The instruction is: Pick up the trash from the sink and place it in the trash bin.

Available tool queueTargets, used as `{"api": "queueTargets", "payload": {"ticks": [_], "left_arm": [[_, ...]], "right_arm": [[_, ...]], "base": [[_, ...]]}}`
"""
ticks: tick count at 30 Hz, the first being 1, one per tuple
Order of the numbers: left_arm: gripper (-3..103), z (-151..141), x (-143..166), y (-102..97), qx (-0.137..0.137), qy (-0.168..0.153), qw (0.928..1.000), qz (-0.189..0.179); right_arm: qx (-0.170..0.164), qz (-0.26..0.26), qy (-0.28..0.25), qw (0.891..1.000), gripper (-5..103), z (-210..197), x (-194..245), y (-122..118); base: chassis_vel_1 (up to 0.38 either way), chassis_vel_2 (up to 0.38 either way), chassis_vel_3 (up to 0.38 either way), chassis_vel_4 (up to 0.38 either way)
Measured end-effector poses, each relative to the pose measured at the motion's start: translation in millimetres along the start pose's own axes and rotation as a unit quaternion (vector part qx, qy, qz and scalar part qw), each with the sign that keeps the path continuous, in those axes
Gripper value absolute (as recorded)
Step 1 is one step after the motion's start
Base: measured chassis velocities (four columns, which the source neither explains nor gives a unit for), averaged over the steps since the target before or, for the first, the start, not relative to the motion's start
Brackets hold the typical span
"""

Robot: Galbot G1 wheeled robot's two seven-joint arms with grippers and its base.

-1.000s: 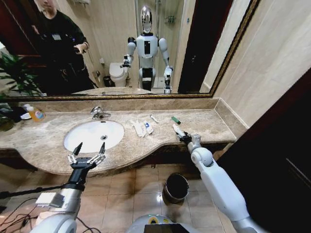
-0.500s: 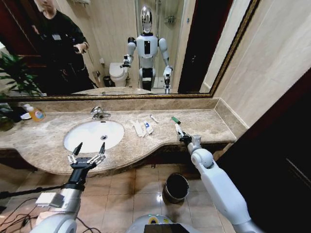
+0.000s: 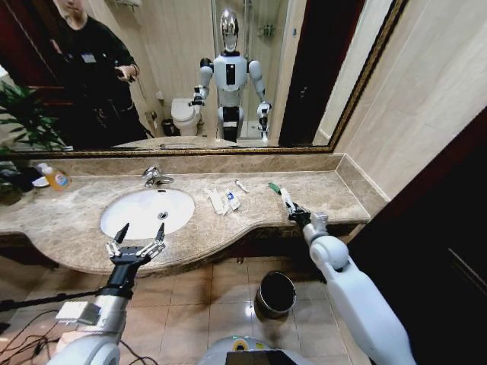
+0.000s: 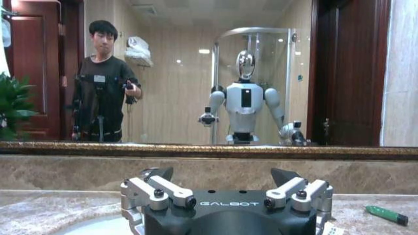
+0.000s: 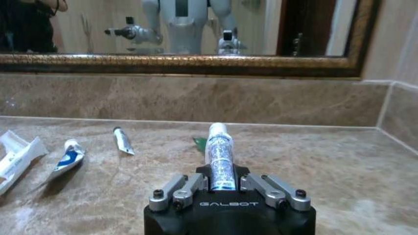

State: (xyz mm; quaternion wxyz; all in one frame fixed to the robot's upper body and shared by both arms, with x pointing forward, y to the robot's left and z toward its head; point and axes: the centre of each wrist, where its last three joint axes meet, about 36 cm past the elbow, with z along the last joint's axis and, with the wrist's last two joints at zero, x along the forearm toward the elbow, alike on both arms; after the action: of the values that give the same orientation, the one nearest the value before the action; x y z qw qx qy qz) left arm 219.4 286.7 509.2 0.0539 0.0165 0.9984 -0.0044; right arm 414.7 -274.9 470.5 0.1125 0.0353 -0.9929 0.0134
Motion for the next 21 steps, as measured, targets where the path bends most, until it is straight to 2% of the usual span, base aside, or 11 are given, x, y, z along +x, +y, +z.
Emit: {"api": "queueTargets", "payload": {"ticks": [7, 11, 15, 21], "left_arm": [[100, 0, 0, 0.0, 0.0, 0.0, 1.0, 0.0], [100, 0, 0, 0.0, 0.0, 0.0, 1.0, 0.0], [100, 0, 0, 0.0, 0.0, 0.0, 1.0, 0.0], [100, 0, 0, 0.0, 0.0, 0.0, 1.0, 0.0]], "right_arm": [[-0.008, 0.01, 0.015, 1.0, 20, 8, 51, -15], [-0.011, 0.008, 0.022, 1.0, 20, 11, 71, -14], [-0.024, -0.003, 0.032, 0.999, 20, 19, 103, -3], [-0.024, -0.011, 0.049, 0.998, 20, 43, 122, 7]], "base": [[0.0, 0.0, 0.0, 0.0], [0.0, 0.0, 0.0, 0.0], [0.0, 0.0, 0.0, 0.0], [0.0, 0.0, 0.0, 0.0]]}}
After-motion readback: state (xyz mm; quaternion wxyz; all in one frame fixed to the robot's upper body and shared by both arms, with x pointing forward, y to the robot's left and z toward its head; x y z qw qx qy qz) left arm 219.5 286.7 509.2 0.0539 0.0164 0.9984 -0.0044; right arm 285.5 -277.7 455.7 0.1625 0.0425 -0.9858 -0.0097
